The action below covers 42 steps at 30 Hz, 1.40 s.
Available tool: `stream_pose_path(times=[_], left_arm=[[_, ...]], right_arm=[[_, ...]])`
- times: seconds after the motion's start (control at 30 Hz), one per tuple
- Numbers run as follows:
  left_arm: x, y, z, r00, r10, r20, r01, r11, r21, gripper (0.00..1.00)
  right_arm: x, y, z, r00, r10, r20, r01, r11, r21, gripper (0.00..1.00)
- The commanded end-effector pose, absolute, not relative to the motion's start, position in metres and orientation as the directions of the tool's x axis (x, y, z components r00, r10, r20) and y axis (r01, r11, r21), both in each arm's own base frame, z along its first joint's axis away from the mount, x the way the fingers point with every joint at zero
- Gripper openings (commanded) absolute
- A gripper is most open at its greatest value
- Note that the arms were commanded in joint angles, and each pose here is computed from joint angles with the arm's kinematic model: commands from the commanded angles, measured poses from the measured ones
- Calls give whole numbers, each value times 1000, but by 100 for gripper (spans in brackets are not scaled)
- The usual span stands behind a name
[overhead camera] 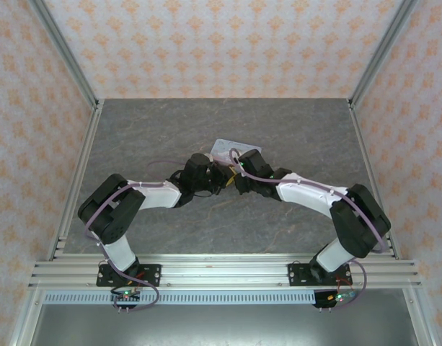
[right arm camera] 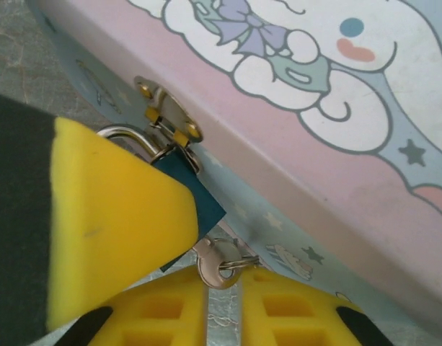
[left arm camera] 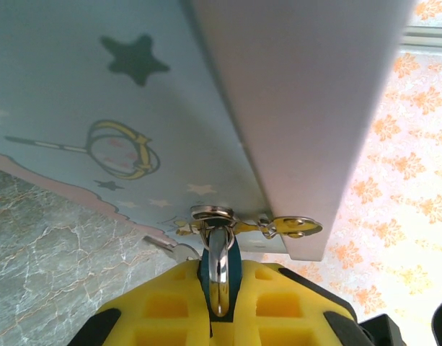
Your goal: Unlock the padlock with the key
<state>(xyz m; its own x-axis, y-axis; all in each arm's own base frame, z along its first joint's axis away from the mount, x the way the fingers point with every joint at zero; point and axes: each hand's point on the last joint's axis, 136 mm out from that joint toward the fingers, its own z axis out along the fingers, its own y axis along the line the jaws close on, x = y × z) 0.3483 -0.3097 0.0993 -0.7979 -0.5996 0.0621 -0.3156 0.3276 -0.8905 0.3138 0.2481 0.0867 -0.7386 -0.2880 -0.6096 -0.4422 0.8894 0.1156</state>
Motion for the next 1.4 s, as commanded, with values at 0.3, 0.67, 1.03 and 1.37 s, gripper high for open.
stream_pose_path(times=[0.3, 0.67, 1.03, 1.37], left_arm=[[351, -315, 120, -816, -577, 30, -251, 307, -918, 0], [353, -317, 122, -816, -577, 33, -251, 302, -920, 0], [353, -318, 125, -817, -575, 31, -246, 300, -922, 0], [354, -319, 126, -819, -573, 31, -244, 300, -922, 0]], right_arm=[[328, 261, 113, -739, -181, -649, -439, 860, 260, 2], [313, 238, 118, -734, -172, -657, -423, 872, 245, 28], [305, 242, 113, -742, -250, -621, -482, 844, 236, 32], [311, 248, 103, -726, -325, -606, -512, 844, 160, 31]])
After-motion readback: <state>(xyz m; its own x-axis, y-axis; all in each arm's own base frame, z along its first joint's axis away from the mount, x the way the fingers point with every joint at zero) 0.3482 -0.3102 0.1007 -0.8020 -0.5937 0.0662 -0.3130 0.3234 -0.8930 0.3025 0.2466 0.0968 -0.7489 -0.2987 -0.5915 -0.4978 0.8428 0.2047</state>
